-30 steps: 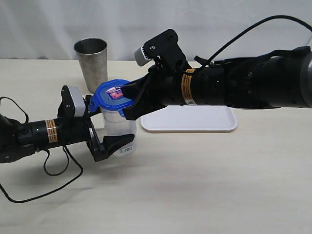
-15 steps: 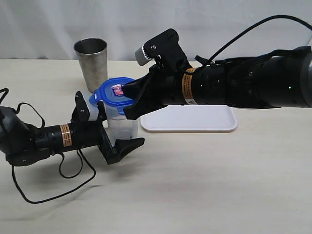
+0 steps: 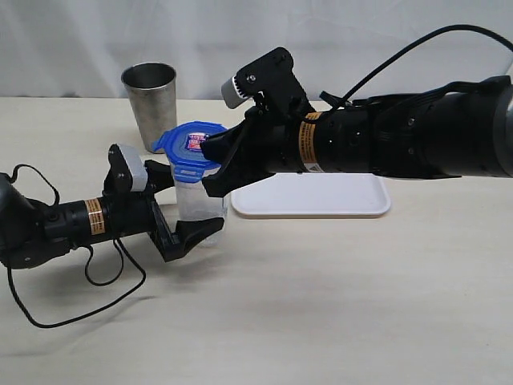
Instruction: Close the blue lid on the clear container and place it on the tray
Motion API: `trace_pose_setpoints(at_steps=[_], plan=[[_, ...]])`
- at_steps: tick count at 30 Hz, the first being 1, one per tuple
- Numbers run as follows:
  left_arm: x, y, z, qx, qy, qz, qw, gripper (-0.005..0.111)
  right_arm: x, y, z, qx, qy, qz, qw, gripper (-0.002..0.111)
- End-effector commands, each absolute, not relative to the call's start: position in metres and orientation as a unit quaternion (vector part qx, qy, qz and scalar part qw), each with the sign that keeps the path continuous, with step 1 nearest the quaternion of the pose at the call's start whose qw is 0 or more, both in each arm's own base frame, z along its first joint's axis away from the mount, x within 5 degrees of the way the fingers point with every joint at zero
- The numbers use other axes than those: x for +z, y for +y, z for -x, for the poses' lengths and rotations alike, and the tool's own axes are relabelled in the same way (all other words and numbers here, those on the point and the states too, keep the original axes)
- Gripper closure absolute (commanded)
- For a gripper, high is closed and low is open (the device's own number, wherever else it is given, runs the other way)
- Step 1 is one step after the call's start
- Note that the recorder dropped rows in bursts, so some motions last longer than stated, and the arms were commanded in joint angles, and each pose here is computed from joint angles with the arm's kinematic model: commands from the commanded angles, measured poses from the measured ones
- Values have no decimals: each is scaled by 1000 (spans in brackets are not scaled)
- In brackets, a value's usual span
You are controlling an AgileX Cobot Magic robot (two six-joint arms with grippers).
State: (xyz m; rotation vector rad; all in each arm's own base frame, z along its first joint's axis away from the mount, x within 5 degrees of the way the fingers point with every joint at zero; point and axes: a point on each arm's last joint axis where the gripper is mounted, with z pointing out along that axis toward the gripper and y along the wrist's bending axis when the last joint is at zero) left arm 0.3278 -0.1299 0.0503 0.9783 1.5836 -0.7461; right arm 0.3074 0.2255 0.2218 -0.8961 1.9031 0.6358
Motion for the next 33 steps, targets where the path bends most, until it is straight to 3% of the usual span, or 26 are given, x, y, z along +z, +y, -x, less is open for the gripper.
trace_pose_setpoints(at_steps=[1,33], plan=[[51,-132,-328,-320,664,-408,539,2,213,223,-309,235,781,370,446,104],[51,-132,-328,-319,665,-406,540,2,219,226,-309,249,768,376,454,104]])
